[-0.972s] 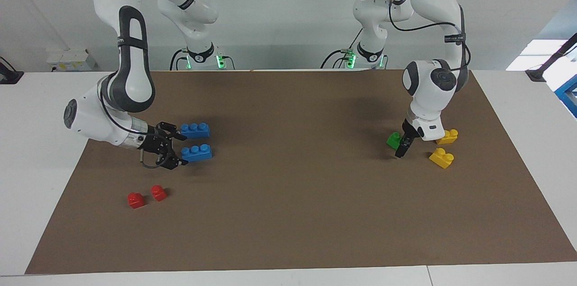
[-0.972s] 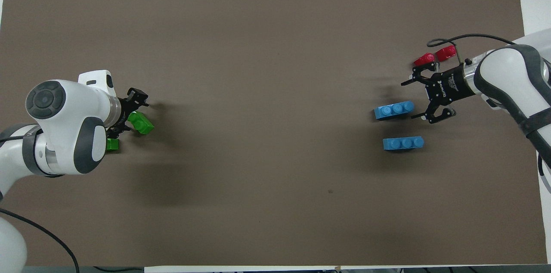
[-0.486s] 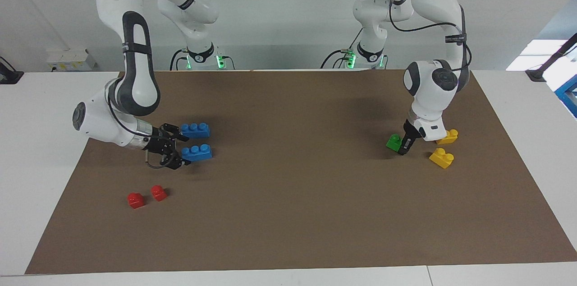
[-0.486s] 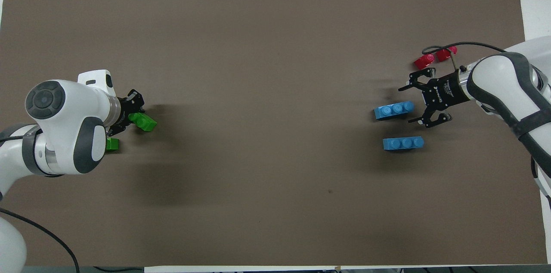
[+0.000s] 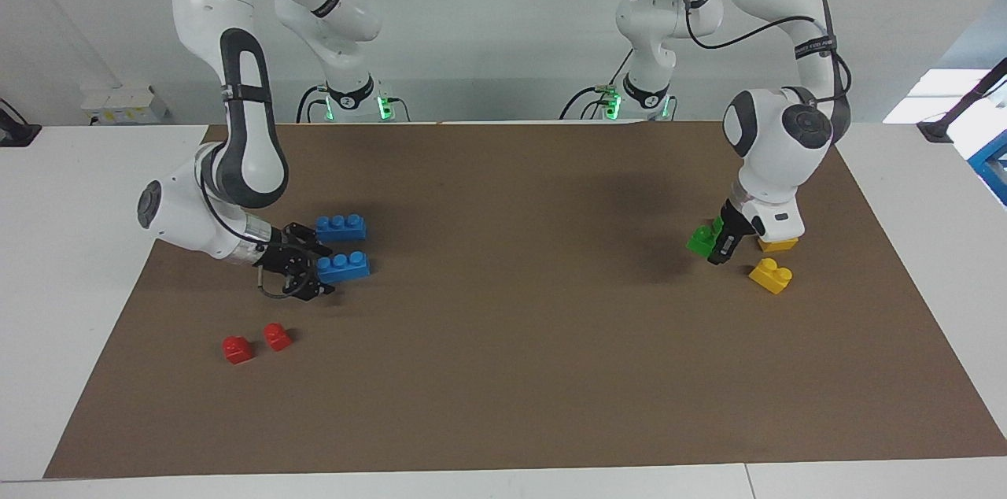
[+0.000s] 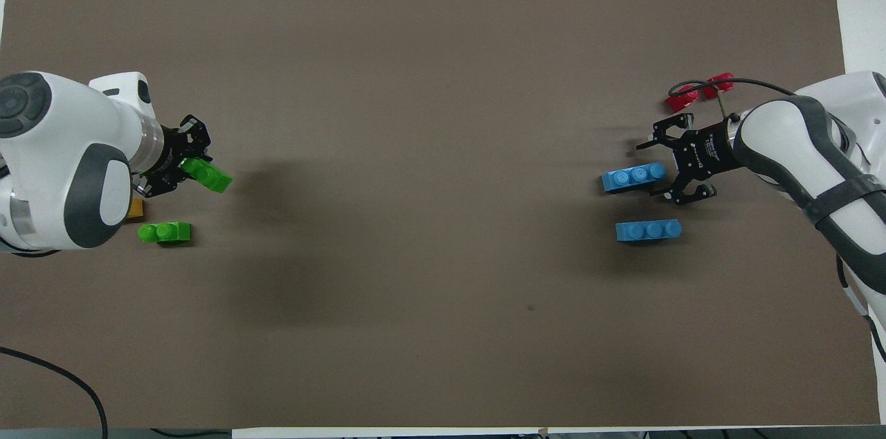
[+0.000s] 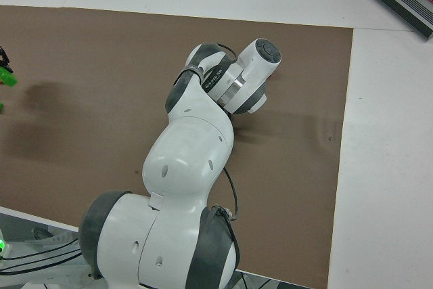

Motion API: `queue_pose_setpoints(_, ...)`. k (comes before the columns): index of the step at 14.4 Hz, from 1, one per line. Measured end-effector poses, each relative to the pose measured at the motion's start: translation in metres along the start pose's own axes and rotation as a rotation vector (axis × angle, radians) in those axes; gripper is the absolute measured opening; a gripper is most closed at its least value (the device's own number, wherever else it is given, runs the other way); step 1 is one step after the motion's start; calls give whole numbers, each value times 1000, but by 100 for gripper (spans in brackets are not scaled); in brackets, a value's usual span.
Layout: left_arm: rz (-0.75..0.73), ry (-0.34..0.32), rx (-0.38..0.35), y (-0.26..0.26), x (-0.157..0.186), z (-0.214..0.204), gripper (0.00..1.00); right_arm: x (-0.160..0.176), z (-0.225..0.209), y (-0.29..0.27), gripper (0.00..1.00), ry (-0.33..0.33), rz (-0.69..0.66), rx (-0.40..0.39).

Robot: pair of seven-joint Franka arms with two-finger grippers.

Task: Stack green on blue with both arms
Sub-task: 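Grasp the green brick with the left gripper while the right gripper grasps the blue brick, then lift the green brick with the left gripper while the right gripper carries the blue brick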

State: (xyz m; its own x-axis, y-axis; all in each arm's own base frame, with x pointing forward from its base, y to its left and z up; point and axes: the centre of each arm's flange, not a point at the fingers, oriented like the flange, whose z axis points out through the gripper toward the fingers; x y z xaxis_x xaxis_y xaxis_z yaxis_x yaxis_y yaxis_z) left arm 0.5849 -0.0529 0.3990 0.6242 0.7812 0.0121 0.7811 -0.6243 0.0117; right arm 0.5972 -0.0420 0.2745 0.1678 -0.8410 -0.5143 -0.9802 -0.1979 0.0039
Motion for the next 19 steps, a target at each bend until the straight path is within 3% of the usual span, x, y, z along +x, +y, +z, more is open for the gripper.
queue_pose_setpoints(1,-36,-2,2,6,-3,-25,34,1,1,0,90,3,-1,4)
queue_pose_setpoints(2,-79,-3,1,13,-10,-48,34,1,1,1,81,3,-6,2)
queue_pose_setpoints(3,-121,-5,0,22,-21,-68,34,1,2,1,81,3,-18,1)
queue_pose_setpoints(4,-156,-8,-1,32,-35,-83,34,1,2,1,75,2,-33,1)
queue_pose_setpoints(7,-287,-10,-23,51,-73,-115,34,0,2,1,36,0,-69,-2)
queue_pose_setpoints(11,-391,-28,-64,50,-103,-150,34,-21,-5,-11,35,-12,-126,-8)
queue_pose_setpoints(14,-412,-33,-52,55,-129,-154,34,-77,-32,-28,35,-25,-72,-6)
queue_pose_setpoints(16,-401,-36,-34,57,-140,-153,34,-138,-43,-34,35,-34,20,2)
queue_pose_setpoints(19,-407,-39,-23,60,-154,-152,34,-240,-14,-36,35,-42,105,-31)
